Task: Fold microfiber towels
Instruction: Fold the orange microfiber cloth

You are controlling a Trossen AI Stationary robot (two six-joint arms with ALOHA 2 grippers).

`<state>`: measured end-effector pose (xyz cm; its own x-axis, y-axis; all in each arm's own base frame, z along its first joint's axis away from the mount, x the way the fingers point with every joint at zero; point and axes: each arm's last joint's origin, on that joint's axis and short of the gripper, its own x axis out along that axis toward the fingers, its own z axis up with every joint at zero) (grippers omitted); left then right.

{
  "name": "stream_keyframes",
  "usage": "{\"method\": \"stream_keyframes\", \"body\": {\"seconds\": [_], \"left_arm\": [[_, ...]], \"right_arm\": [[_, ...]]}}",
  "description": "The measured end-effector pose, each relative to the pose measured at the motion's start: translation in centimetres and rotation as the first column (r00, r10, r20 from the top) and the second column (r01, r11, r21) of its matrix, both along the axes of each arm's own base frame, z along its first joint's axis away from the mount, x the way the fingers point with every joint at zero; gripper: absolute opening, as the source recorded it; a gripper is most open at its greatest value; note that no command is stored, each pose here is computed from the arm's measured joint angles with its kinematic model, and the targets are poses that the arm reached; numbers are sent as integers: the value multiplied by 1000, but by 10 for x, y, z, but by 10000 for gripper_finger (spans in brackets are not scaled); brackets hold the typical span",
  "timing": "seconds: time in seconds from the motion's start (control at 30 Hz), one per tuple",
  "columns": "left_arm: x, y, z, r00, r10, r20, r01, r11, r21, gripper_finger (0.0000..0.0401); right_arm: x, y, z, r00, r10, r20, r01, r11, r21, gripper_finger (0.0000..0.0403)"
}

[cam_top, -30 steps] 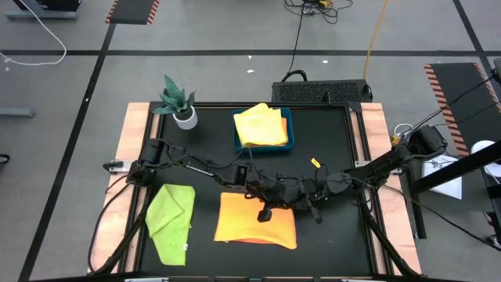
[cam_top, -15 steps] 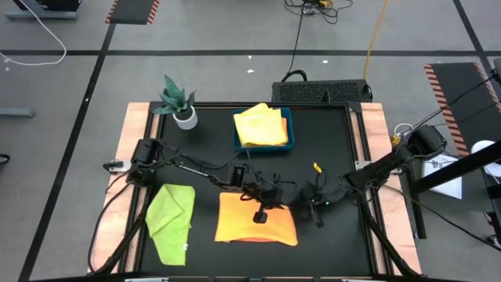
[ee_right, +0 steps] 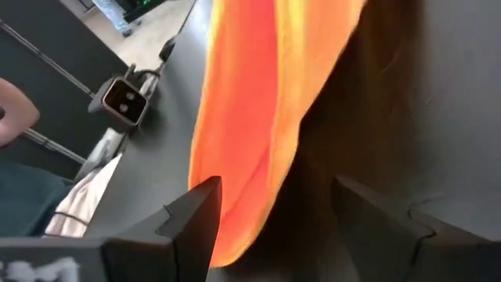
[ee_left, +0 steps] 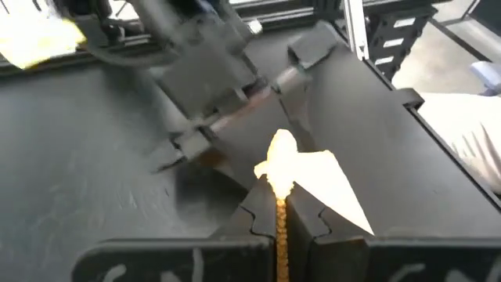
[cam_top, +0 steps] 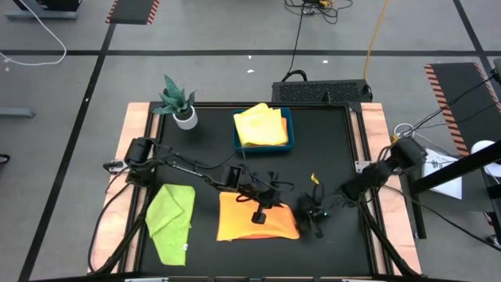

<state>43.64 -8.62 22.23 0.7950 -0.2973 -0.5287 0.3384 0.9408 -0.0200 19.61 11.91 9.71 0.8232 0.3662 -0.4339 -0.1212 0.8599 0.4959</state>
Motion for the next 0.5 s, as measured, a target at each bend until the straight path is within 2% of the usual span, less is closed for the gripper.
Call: {"method": "stream_keyframes", "body": {"seconds": [0.17,0.33,0.5], "left_arm": [[-1,0,-2,1000,0,-22,0,1000,5,1],[-3,1,-6,998,22,-62,-20,999,26,2],[-3,1,-5,998,25,-55,-24,999,22,2]], "right_arm": [[-3,9,-11,999,34,-20,-33,999,15,231],[-7,18,-11,992,123,15,-124,992,37,231],[-7,21,-9,989,143,50,-144,989,21,231]]}}
